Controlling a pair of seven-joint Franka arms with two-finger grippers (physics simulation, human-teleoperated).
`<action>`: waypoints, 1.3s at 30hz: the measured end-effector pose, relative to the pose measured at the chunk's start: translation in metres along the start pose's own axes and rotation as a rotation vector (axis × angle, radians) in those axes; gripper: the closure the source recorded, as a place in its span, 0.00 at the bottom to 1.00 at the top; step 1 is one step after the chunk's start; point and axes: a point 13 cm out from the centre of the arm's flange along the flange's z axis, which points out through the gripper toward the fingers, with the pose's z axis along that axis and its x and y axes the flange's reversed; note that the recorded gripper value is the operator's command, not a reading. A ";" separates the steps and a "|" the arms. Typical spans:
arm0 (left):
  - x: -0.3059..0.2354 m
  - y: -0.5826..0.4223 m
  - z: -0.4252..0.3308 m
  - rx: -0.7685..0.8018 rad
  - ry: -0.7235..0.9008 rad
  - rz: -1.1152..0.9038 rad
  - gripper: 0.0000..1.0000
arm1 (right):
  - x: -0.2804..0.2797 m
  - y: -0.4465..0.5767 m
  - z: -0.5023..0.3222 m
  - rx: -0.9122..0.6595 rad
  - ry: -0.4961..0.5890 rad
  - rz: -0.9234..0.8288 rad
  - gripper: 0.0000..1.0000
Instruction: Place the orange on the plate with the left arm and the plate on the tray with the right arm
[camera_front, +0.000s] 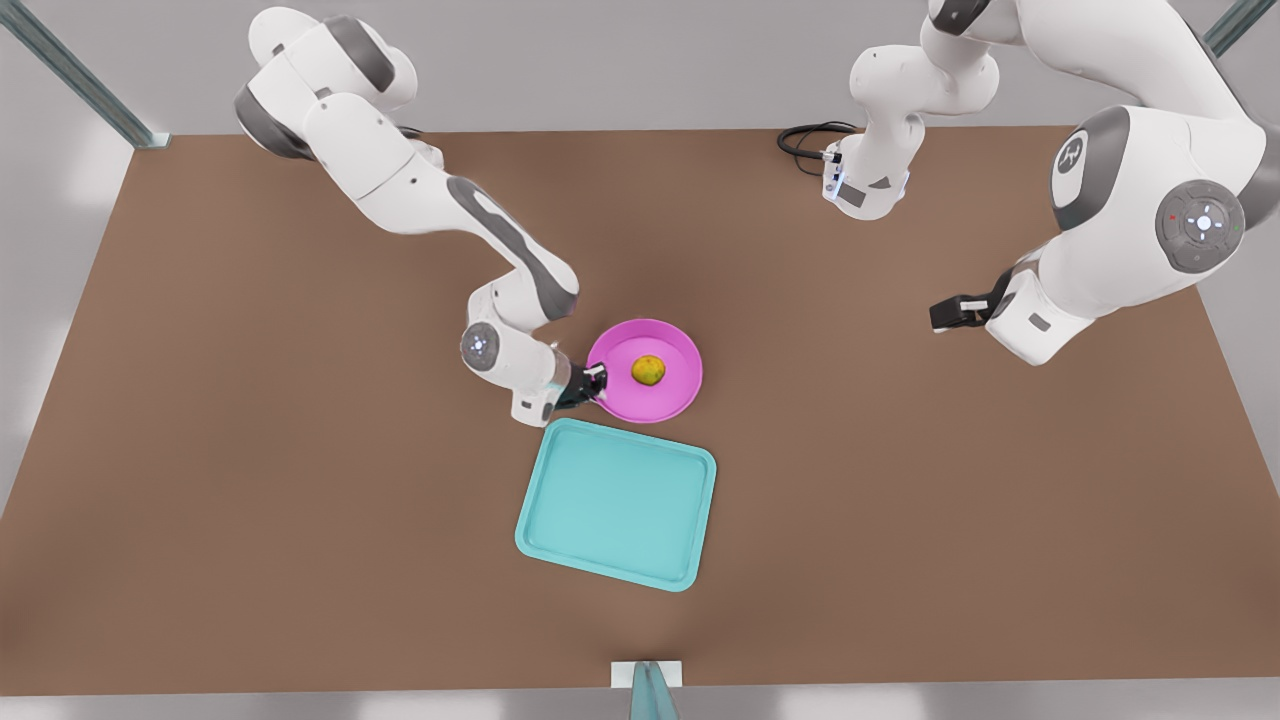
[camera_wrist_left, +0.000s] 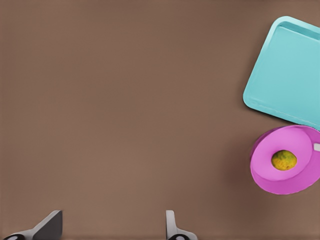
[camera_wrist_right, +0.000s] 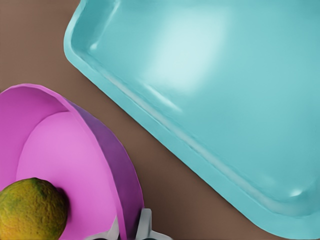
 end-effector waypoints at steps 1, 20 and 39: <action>0.000 0.000 0.000 -0.001 0.001 0.000 0.00 | -0.011 -0.007 -0.010 -0.001 -0.020 0.011 0.79; 0.005 0.000 0.002 -0.006 0.027 0.004 0.00 | -0.172 -0.140 -0.061 -0.065 -0.289 0.209 0.79; 0.006 0.000 0.001 -0.008 0.028 0.000 0.00 | -0.140 -0.228 -0.313 0.251 -0.235 0.176 0.00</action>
